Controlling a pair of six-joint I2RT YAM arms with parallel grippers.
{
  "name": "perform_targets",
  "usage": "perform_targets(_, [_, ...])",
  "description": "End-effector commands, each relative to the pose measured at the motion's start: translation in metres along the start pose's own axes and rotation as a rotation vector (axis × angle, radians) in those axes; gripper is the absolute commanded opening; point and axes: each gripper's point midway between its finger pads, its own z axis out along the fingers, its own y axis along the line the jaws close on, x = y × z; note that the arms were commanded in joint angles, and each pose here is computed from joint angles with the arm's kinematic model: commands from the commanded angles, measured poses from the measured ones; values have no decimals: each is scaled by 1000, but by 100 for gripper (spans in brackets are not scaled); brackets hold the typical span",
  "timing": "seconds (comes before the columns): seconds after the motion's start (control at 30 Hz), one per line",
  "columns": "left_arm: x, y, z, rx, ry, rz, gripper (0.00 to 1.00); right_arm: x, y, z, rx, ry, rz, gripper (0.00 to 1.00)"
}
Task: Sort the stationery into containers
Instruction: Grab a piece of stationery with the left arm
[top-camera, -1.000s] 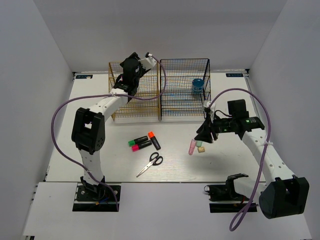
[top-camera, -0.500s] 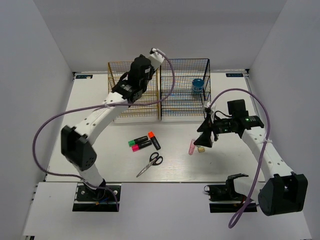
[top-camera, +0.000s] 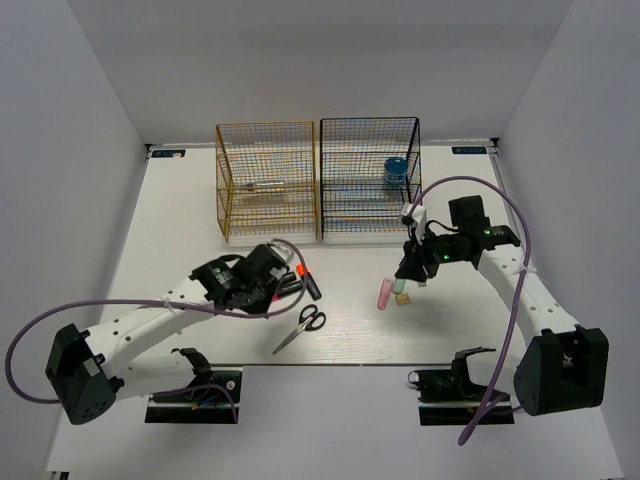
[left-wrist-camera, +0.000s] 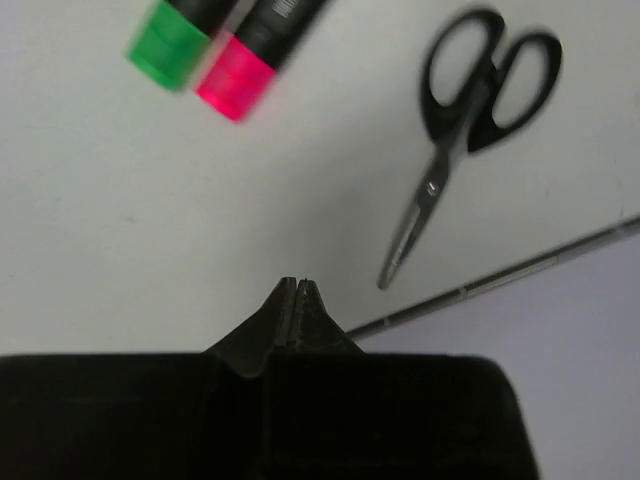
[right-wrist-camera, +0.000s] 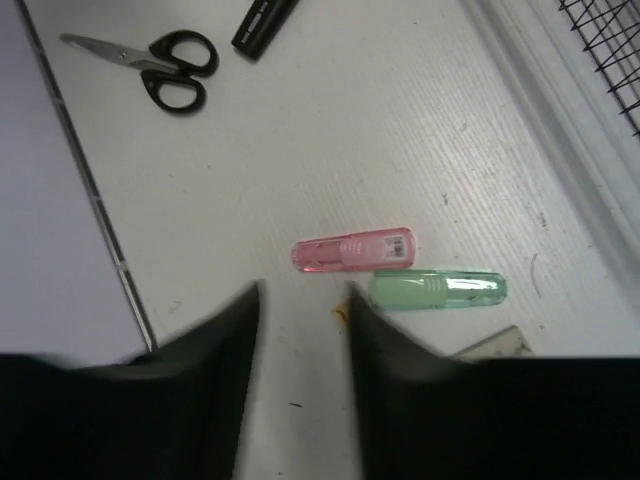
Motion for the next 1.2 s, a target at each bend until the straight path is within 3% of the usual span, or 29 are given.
perform_targets(0.0, [4,-25,-2,63,-38,76,0,2,-4,5,2,-20,-149,28])
perform_targets(0.03, [8,-28,1,57,-34,108,3,2,-5,5,2,-23,-170,8])
perform_targets(0.07, [5,-31,3,56,-48,139,17,5,-3,7,-9,-21,-169,4])
perform_targets(0.13, [8,-35,11,50,-23,164,25,10,-2,9,-30,-6,-133,2])
perform_targets(0.2, [5,-48,15,79,-31,192,42,10,-2,10,-39,-5,-120,3])
perform_targets(0.23, [3,-53,23,78,-27,202,44,11,0,11,-48,-4,-111,3])
perform_targets(0.4, [-12,-71,49,85,-57,216,50,4,1,7,-28,-37,-115,7])
perform_targets(0.57, [-33,-87,72,97,-68,204,50,7,3,6,-20,-47,-115,14])
perform_targets(0.73, [-47,-87,87,108,-79,155,50,8,4,5,-26,-50,-120,14])
perform_targets(1.17, [-39,-81,111,119,-6,105,45,10,5,2,-32,-65,-116,16])
